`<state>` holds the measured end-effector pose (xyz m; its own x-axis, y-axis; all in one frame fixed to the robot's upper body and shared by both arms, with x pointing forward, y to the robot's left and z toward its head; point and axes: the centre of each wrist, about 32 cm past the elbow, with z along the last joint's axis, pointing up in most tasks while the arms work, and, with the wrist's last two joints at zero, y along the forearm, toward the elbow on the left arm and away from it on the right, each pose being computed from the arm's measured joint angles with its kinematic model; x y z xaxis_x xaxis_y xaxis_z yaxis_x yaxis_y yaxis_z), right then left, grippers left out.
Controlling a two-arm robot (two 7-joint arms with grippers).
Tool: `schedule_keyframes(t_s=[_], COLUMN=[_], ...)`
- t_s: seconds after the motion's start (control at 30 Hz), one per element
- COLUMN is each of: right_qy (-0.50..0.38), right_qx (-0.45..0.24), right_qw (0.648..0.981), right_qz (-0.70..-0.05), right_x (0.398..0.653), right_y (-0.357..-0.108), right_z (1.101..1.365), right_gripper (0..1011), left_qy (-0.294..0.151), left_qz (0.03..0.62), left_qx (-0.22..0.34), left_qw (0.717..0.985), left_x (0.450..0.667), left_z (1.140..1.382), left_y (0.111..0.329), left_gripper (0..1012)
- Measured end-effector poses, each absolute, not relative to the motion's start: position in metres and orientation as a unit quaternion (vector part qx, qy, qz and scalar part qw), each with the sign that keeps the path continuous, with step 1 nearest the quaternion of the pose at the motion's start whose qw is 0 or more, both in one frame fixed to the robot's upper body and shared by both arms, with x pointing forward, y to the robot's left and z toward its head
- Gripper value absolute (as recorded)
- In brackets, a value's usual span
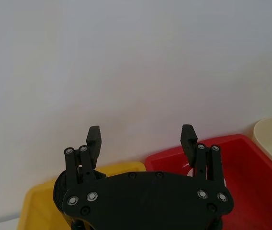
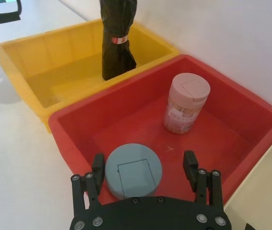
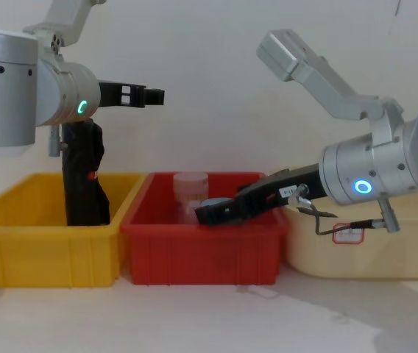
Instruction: Pick up the garbage bag with the one hand and transfer it to the other hand.
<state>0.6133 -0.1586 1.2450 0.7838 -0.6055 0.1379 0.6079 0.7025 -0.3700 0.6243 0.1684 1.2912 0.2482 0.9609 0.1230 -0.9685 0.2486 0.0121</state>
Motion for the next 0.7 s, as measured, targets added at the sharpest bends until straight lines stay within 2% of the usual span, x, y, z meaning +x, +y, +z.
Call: schedule_keyframes(t_s=[0.37,0.67,0.7], right_qy=[0.009,0.015,0.016], right_qx=[-0.203,-0.204,-0.204], right_qw=[0.92,0.919,0.919], right_qz=[-0.335,-0.337,-0.337], right_x=[0.6203,0.6228,0.6231], right_y=[-0.1575,-0.1572,-0.1571], right_z=[1.2433,1.2422,1.2421], right_gripper=[997,793,740], left_qy=[-0.045,-0.045,-0.045], left_qz=[0.611,0.611,0.611], left_qx=[0.043,0.043,0.043], left_qw=[0.789,0.789,0.789], left_x=[0.6243,0.6243,0.6243], left_z=[1.2912,1.2912,1.2912], left_y=[0.1684,0.1684,0.1684], left_gripper=[1001,1001,1001])
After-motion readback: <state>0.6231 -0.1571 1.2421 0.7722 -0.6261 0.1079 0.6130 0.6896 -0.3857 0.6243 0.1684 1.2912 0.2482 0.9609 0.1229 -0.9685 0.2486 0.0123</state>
